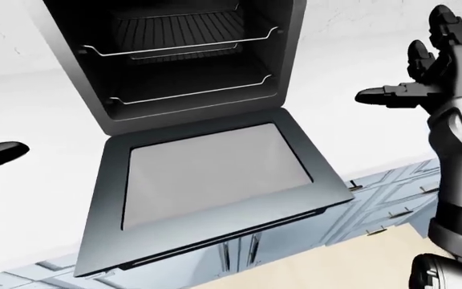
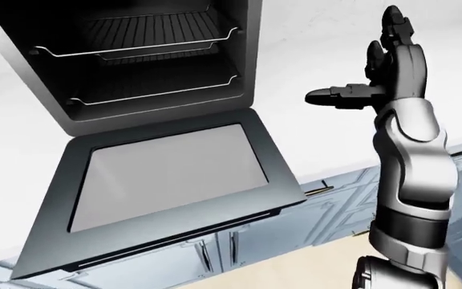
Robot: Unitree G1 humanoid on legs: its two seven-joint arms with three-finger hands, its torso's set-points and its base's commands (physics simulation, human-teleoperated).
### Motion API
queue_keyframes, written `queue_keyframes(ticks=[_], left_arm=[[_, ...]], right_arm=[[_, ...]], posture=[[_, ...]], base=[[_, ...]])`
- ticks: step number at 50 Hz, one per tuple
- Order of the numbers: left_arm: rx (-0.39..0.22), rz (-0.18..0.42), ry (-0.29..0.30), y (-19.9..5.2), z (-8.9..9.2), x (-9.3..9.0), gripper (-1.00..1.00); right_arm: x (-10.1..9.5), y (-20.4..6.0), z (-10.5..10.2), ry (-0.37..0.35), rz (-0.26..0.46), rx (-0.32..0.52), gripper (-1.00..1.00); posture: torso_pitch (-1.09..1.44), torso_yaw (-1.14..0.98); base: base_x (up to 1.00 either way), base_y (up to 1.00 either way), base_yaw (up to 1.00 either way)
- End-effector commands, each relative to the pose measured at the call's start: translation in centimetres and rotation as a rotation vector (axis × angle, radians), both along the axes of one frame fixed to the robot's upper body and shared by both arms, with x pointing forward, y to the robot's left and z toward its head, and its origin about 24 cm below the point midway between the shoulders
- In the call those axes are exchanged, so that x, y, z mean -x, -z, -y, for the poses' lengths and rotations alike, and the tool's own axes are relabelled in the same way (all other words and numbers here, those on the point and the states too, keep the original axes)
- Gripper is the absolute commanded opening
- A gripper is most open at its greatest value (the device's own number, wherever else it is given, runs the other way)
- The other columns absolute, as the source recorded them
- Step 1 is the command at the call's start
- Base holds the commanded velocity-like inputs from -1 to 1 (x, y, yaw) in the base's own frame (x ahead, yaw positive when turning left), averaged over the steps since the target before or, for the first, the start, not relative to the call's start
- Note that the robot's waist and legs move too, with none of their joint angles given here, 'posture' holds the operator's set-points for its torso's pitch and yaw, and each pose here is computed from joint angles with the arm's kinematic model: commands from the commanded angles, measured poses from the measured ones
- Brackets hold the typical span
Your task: Close the toaster oven door.
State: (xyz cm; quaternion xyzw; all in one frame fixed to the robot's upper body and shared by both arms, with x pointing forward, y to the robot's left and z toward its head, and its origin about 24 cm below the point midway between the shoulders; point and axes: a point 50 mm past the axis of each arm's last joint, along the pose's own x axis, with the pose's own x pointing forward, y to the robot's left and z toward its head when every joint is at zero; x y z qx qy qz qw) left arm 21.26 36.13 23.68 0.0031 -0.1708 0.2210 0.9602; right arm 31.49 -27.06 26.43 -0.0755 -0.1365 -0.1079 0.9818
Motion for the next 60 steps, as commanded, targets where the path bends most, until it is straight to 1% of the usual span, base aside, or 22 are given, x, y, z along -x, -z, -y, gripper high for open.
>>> queue_keyframes(ticks=[1, 3, 4, 6, 7, 8, 9, 10, 11, 14, 17, 19, 25, 36, 46, 51, 54, 60], left_arm=[[-0.057, 0.073, -0.003, -1.8, 0.2, 0.6, 1.0], [-0.057, 0.068, -0.006, -1.7, 0.2, 0.6, 1.0], [-0.056, 0.066, -0.006, -1.7, 0.1, 0.6, 1.0], [-0.059, 0.065, -0.011, -1.8, -0.1, 0.7, 1.0], [-0.06, 0.064, -0.014, -1.8, -0.1, 0.7, 1.0], [-0.059, 0.064, -0.017, -1.8, -0.2, 0.7, 1.0], [-0.059, 0.066, -0.025, -1.9, -0.4, 0.8, 1.0], [-0.057, 0.069, -0.028, -2.0, -0.5, 0.8, 1.0], [-0.06, 0.069, -0.034, -2.0, -0.7, 0.9, 1.0], [-0.05, 0.073, -0.065, -2.0, -1.6, 1.1, 1.0], [-0.053, 0.064, -0.087, -1.9, -2.3, 1.2, 1.0], [-0.044, 0.061, -0.092, -1.8, -2.6, 1.3, 1.0], [-0.044, 0.059, -0.105, -1.6, -2.9, 1.3, 1.0], [-0.043, 0.063, -0.108, -1.8, -3.0, 1.4, 1.0], [-0.042, 0.066, -0.111, -2.0, -3.1, 1.5, 1.0], [-0.043, 0.069, -0.11, -2.1, -3.1, 1.5, 1.0], [-0.043, 0.068, -0.109, -2.1, -3.1, 1.5, 1.0], [-0.043, 0.069, -0.107, -2.2, -3.1, 1.5, 1.0]], right_arm=[[0.4, -1.8, 0.8, 0.056, 0.075, 0.015, 1.0], [0.1, -1.6, 1.1, 0.077, 0.05, 0.053, 1.0], [-0.1, -1.4, 1.1, 0.07, 0.038, 0.058, 1.0], [-0.3, -1.5, 1.1, 0.069, 0.054, 0.069, 1.0], [-0.3, -1.6, 1.1, 0.061, 0.056, 0.091, 1.0], [-0.4, -1.4, 1.1, 0.068, 0.059, 0.124, 1.0], [-0.5, -1.2, 1.2, 0.054, 0.057, 0.132, 1.0], [-0.6, -1.2, 1.3, 0.061, 0.064, 0.15, 1.0], [-0.6, -1.2, 1.2, 0.047, 0.062, 0.151, 1.0], [-0.8, -1.0, 1.3, 0.045, 0.064, 0.177, 1.0], [-0.8, -0.9, 1.2, 0.041, 0.071, 0.225, 1.0], [-0.9, -0.8, 1.2, 0.032, 0.068, 0.232, 1.0], [-0.9, -0.4, 1.2, 0.016, 0.069, 0.295, 1.0], [-0.5, 0.1, 0.1, -0.082, 0.053, 0.321, 1.0], [-0.4, 0.5, -0.7, -0.147, 0.039, 0.353, 1.0], [-0.4, 0.4, -0.9, -0.163, 0.036, 0.361, 1.0], [-0.3, 0.6, -1.2, -0.187, 0.026, 0.371, 1.0], [-0.3, 0.4, -1.5, -0.2, 0.025, 0.378, 1.0]], posture=[[0.0, 0.0], [0.0, 0.0], [0.0, 0.0], [0.0, 0.0], [0.0, 0.0], [0.0, 0.0], [0.0, 0.0], [0.0, 0.0], [0.0, 0.0], [0.0, 0.0], [0.0, 0.0], [0.0, 0.0], [0.0, 0.0], [0.0, 0.0], [0.0, 0.0], [0.0, 0.0], [0.0, 0.0], [0.0, 0.0]], base=[[0.0, 0.0, 0.0], [0.0, 0.0, 0.0], [0.0, 0.0, 0.0], [0.0, 0.0, 0.0], [0.0, 0.0, 0.0], [0.0, 0.0, 0.0], [0.0, 0.0, 0.0], [0.0, 0.0, 0.0], [0.0, 0.0, 0.0], [0.0, 0.0, 0.0], [0.0, 0.0, 0.0], [0.0, 0.0, 0.0], [0.0, 0.0, 0.0], [0.0, 0.0, 0.0], [0.0, 0.0, 0.0], [0.0, 0.0, 0.0], [0.0, 0.0, 0.0], [0.0, 0.0, 0.0]])
